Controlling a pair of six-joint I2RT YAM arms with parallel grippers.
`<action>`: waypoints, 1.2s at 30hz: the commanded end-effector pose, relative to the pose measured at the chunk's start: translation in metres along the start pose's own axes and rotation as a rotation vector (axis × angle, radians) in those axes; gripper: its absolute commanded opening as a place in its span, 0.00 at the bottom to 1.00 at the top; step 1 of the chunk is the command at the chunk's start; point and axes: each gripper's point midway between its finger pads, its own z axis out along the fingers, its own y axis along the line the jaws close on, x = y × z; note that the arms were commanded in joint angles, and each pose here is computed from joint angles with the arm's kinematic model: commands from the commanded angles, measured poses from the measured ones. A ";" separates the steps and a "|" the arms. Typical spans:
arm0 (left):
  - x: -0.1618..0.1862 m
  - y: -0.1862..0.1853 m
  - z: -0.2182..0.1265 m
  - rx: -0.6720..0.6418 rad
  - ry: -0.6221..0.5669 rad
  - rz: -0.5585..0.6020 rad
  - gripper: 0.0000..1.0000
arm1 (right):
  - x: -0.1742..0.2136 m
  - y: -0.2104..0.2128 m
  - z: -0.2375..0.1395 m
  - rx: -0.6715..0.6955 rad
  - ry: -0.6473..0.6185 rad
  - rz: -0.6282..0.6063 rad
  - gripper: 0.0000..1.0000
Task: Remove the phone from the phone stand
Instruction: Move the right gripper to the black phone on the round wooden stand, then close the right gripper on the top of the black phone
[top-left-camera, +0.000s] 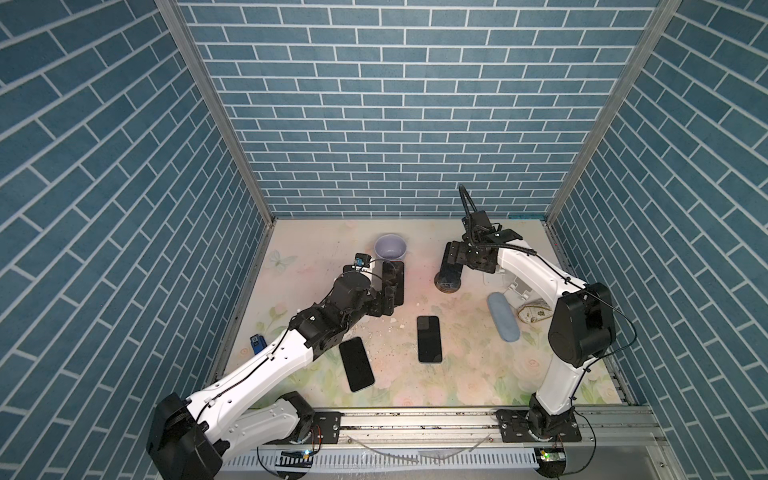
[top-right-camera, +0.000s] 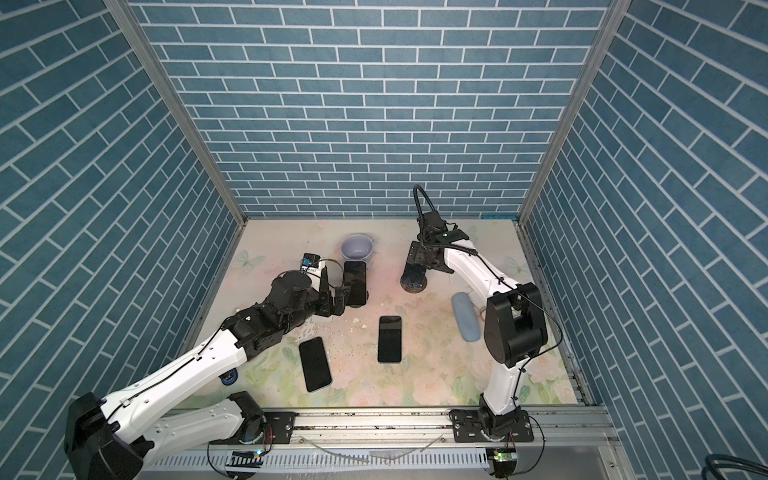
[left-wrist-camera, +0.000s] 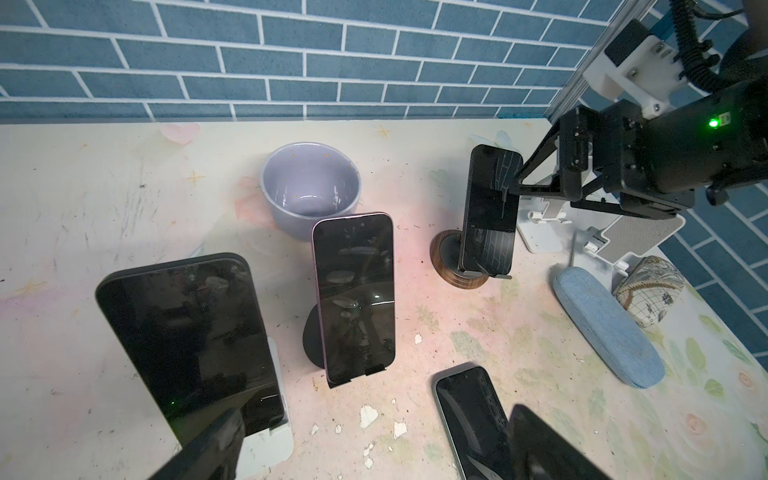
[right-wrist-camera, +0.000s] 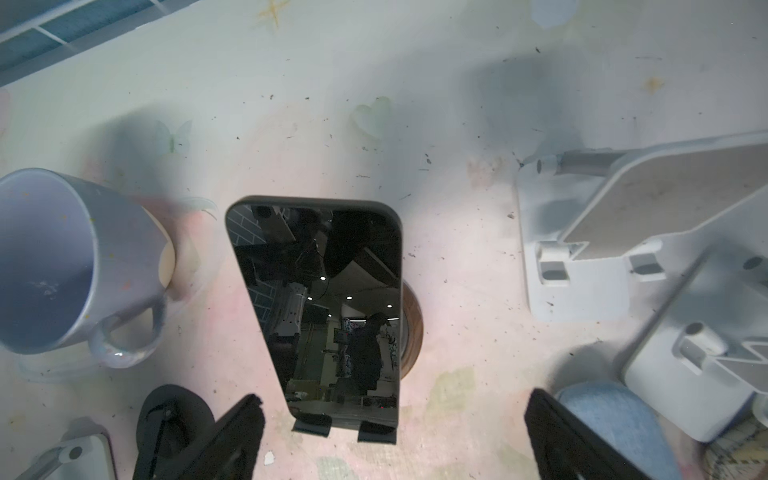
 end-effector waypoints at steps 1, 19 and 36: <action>0.004 0.003 -0.002 -0.013 -0.004 0.017 1.00 | -0.012 0.015 0.000 -0.024 -0.016 0.027 0.99; 0.014 0.019 -0.009 -0.066 -0.013 0.041 1.00 | -0.007 0.036 0.038 -0.002 0.046 0.000 0.96; 0.015 0.021 -0.008 -0.076 -0.013 0.055 1.00 | 0.010 0.028 0.056 0.097 0.101 -0.042 0.70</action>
